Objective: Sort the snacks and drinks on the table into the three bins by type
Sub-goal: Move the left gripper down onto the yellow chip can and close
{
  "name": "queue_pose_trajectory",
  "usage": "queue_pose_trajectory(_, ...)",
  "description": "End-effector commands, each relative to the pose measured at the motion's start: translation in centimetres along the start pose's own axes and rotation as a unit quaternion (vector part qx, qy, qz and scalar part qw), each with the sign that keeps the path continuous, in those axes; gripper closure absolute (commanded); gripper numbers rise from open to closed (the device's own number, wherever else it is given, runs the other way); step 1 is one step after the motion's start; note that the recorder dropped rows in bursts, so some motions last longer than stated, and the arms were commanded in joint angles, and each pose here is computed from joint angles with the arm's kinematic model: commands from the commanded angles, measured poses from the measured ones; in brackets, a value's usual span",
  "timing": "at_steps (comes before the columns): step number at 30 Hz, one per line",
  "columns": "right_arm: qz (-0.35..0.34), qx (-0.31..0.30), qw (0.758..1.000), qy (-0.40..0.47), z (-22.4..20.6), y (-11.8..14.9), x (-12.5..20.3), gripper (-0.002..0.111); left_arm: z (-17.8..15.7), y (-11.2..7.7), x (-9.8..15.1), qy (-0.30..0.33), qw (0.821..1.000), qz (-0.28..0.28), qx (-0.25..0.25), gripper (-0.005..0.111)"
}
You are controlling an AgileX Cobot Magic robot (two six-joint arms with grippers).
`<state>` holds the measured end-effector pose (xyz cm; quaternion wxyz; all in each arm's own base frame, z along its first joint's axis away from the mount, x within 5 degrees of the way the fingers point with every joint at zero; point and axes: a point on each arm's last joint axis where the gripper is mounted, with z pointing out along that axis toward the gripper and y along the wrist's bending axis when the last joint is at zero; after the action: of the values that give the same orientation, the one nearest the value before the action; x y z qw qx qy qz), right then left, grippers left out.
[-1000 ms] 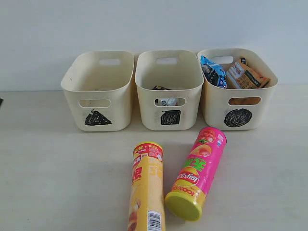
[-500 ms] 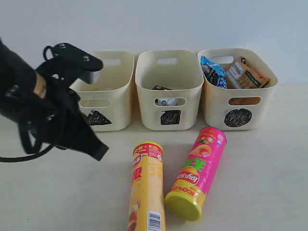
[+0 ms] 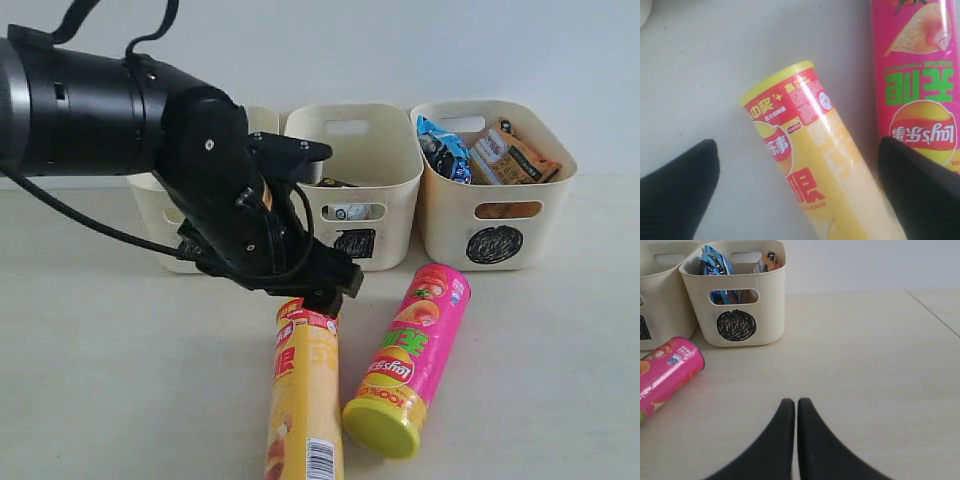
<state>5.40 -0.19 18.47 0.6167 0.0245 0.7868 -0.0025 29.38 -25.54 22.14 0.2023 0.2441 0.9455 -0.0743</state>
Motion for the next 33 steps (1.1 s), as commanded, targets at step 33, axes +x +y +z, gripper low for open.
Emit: queue_pose_trajectory(33, -0.005, 0.002, 1.000, -0.003, 0.0, 0.0, 0.1, 0.108, 8.8, 0.5, 1.2, 0.045, 0.996, -0.070, -0.008, 0.022)
